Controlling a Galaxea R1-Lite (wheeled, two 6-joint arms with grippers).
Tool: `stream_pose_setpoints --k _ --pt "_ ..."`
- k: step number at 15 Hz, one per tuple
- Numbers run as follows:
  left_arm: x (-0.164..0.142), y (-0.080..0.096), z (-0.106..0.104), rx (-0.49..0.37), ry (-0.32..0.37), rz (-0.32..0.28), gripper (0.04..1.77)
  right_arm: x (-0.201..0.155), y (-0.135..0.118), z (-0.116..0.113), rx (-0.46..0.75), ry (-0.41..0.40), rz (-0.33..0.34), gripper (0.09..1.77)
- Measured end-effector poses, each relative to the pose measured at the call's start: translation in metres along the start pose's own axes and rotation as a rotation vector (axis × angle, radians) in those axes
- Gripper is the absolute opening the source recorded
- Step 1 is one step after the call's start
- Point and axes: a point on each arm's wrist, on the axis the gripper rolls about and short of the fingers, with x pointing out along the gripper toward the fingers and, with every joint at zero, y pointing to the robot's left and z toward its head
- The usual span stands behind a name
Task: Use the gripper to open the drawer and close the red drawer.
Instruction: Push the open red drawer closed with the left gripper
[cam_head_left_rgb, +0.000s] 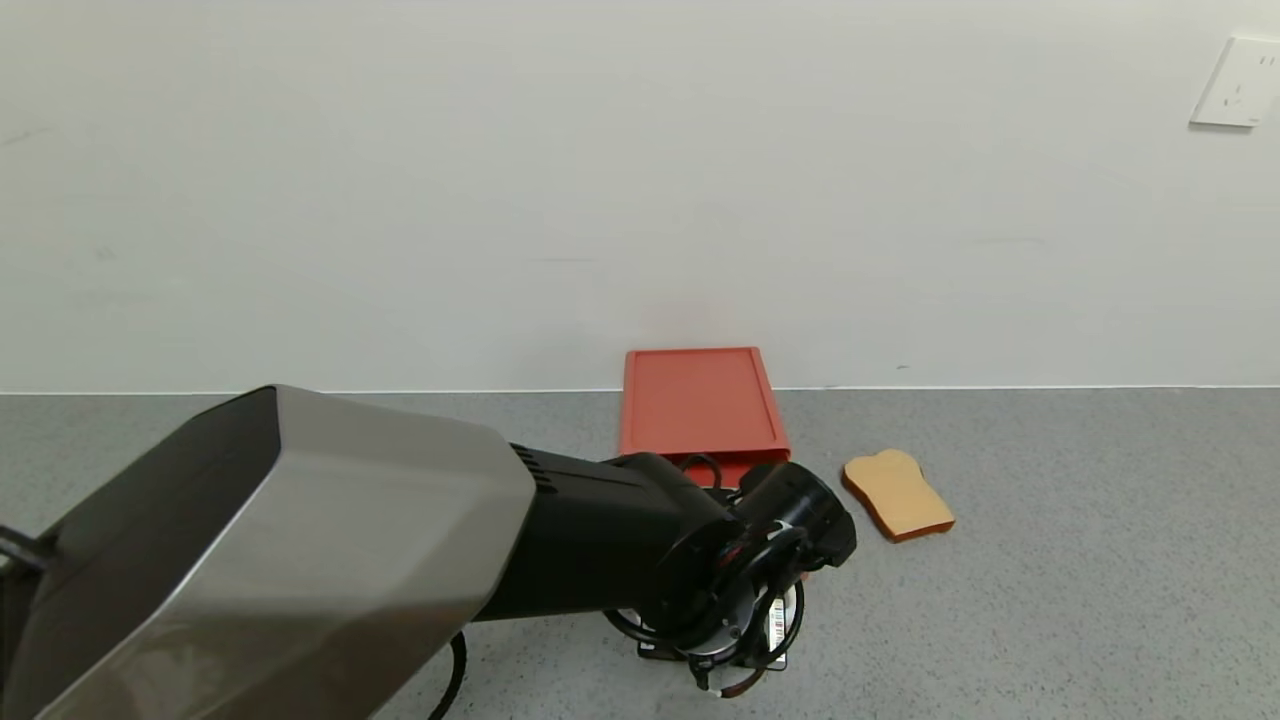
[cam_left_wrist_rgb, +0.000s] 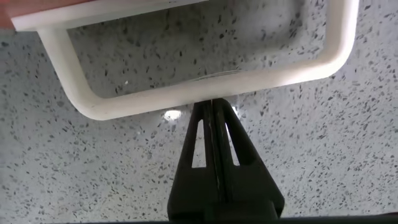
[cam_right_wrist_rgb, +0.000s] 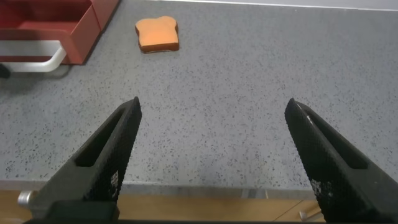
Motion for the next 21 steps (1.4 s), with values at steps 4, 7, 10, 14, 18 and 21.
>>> stream_pose_setpoints --k 4,7,10,14,18,21 --pt "0.006 0.002 0.010 0.000 -0.012 0.004 0.11 0.000 0.000 0.000 0.000 0.000 0.000 1.70" --pt "0.010 0.003 0.016 -0.001 -0.022 0.008 0.11 0.000 0.000 0.000 0.000 0.000 0.000 1.70" --pt "0.014 0.005 0.025 0.002 -0.053 0.030 0.11 0.000 0.000 0.000 0.000 0.000 0.000 1.70" --pt "0.018 0.008 0.037 -0.004 -0.078 0.035 0.11 0.000 0.000 0.000 0.000 0.000 0.000 1.70" --pt "0.021 0.009 0.044 0.000 -0.092 0.031 0.11 0.000 0.000 0.000 0.000 0.000 0.000 1.70" --pt "0.023 0.009 0.050 0.003 -0.102 0.029 0.11 0.000 0.000 0.000 0.000 0.001 0.000 1.70"
